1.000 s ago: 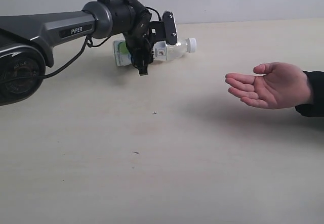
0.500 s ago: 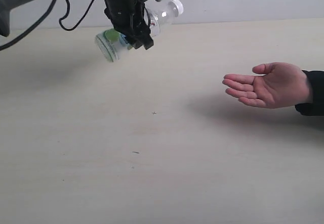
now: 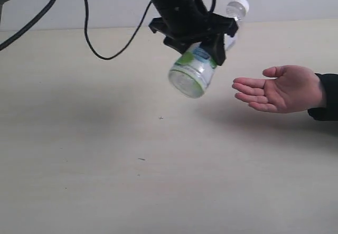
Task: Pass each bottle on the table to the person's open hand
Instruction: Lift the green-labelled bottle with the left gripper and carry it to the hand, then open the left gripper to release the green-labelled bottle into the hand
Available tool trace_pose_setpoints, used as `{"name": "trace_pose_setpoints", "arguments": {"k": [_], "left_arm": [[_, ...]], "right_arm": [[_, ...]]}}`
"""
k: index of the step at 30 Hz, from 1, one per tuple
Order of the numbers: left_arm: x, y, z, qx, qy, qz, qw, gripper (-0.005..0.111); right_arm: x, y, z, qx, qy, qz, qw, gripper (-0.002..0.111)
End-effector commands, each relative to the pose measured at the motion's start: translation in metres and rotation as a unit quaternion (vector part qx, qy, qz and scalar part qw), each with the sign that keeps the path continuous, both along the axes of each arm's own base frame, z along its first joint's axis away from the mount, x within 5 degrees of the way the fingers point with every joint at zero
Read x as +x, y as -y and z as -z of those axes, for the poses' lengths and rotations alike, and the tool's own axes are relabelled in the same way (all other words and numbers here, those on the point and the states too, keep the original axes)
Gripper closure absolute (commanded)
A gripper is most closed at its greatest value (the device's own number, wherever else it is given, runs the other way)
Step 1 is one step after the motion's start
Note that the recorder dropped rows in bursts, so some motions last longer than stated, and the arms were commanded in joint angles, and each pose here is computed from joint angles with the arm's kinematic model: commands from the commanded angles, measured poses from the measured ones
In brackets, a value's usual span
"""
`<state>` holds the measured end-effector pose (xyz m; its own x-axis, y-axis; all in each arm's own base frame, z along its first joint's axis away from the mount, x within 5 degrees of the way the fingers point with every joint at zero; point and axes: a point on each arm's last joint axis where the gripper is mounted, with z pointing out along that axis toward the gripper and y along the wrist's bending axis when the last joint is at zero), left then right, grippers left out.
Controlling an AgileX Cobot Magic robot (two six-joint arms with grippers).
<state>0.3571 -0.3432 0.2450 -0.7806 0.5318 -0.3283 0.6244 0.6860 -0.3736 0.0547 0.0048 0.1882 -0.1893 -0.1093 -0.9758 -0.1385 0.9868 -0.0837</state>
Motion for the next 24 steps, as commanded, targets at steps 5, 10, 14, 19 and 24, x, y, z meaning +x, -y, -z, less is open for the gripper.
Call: {"name": "trace_pose_setpoints", "arguments": {"k": [5, 10, 14, 19, 24], "left_arm": [[-0.04, 0.051, -0.017, -0.088, -0.032, -0.058, 0.994, 0.107], [-0.06, 0.079, -0.025, -0.144, -0.039, -0.112, 0.982, 0.107], [-0.075, 0.099, -0.033, -0.196, -0.056, -0.162, 0.966, 0.107], [-0.076, 0.097, -0.025, -0.172, -0.081, -0.196, 0.962, 0.107], [-0.081, 0.092, 0.008, -0.128, -0.114, -0.219, 0.961, 0.107]], "right_arm": [[0.0, 0.0, 0.001, 0.0, 0.004, 0.001, 1.0, 0.108], [0.0, 0.0, 0.001, 0.0, 0.004, 0.001, 1.0, 0.108], [0.0, 0.0, 0.001, 0.0, 0.004, 0.001, 1.0, 0.108], [0.0, 0.0, 0.001, 0.0, 0.004, 0.001, 1.0, 0.108], [0.0, 0.0, 0.001, 0.0, 0.004, 0.001, 1.0, 0.108]]}}
